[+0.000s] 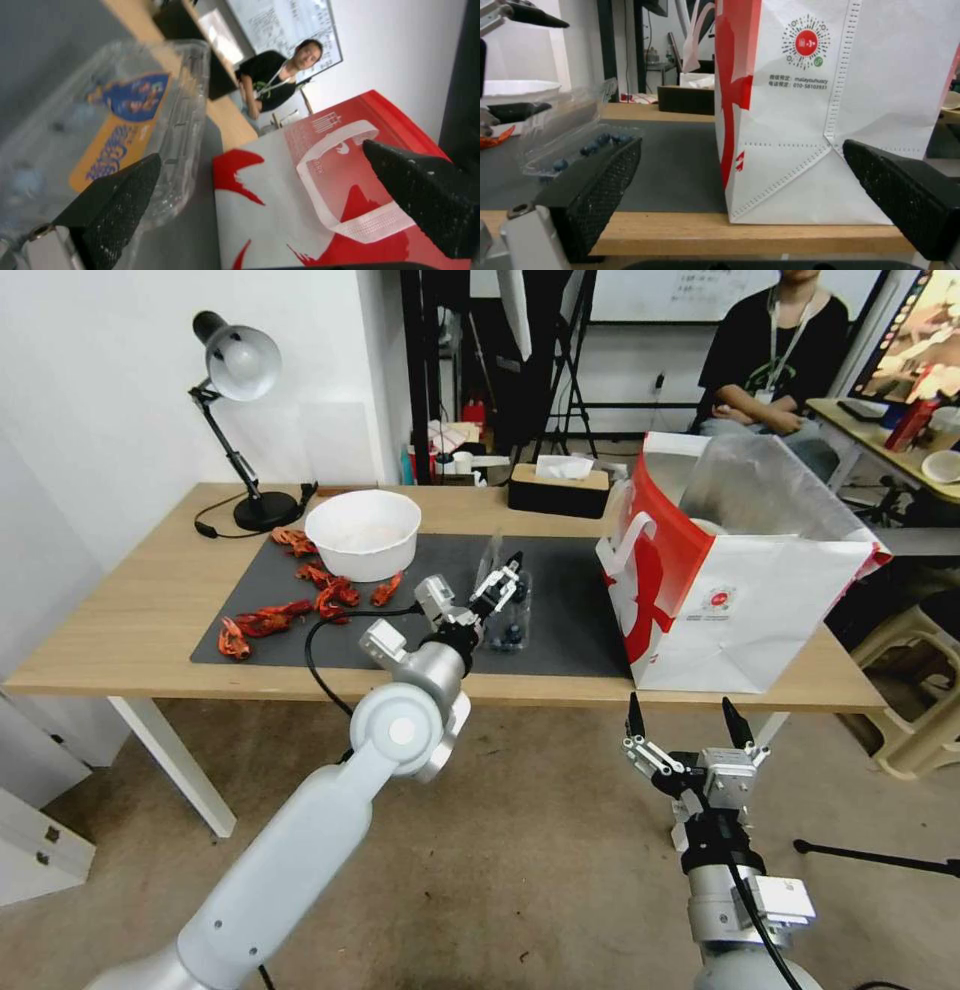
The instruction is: Close the takeout container lid, then place the container into the takeout bag.
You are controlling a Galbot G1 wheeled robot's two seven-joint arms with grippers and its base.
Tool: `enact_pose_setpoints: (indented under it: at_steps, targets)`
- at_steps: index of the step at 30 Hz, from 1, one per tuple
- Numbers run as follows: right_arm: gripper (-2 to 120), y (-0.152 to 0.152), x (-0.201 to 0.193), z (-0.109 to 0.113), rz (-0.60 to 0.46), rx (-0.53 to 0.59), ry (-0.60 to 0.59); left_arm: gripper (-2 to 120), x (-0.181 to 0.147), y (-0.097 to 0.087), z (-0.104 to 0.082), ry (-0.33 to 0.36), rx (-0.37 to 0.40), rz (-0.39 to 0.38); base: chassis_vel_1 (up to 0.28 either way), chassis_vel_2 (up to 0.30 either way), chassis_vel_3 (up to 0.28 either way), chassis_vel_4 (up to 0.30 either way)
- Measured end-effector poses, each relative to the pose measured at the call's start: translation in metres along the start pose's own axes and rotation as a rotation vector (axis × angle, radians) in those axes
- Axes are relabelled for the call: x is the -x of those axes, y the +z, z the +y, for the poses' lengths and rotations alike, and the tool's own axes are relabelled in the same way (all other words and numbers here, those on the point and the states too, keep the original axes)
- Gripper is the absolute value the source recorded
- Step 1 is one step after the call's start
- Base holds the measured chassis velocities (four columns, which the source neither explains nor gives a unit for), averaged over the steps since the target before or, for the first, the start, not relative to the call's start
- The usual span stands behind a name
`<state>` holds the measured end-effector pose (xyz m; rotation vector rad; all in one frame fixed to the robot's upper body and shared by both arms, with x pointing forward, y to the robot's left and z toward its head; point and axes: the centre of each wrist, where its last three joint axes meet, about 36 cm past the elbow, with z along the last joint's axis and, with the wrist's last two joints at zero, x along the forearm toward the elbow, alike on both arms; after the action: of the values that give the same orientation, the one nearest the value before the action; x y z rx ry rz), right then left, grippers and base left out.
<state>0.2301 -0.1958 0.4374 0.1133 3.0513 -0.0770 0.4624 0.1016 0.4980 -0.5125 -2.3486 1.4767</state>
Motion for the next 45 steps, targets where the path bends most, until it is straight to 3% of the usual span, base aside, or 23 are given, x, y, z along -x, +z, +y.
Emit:
enact_pose_setpoints:
  at_steps: [9, 16, 22, 45]
  targets:
    - [100, 0.003, 0.001, 0.0, 0.002, -0.003, 0.001, 100, 0.015, -0.004, 0.001, -0.084, -0.11, 0.062, 0.0, 0.0, 0.0, 0.0]
    - [100, 0.004, 0.002, 0.001, 0.001, -0.001, 0.0, 100, 0.023, -0.003, 0.007, -0.145, -0.104, 0.082, 0.0, 0.0, 0.0, 0.0]
    - [100, 0.005, 0.003, 0.001, 0.002, -0.002, 0.0, 91, 0.025, -0.002, 0.01, -0.173, -0.084, 0.095, 0.0, 0.0, 0.0, 0.0]
    - [100, 0.006, 0.011, 0.001, 0.001, 0.005, 0.0, 4, 0.028, 0.006, 0.019, -0.255, 0.013, 0.116, 0.0, 0.0, 0.0, 0.0]
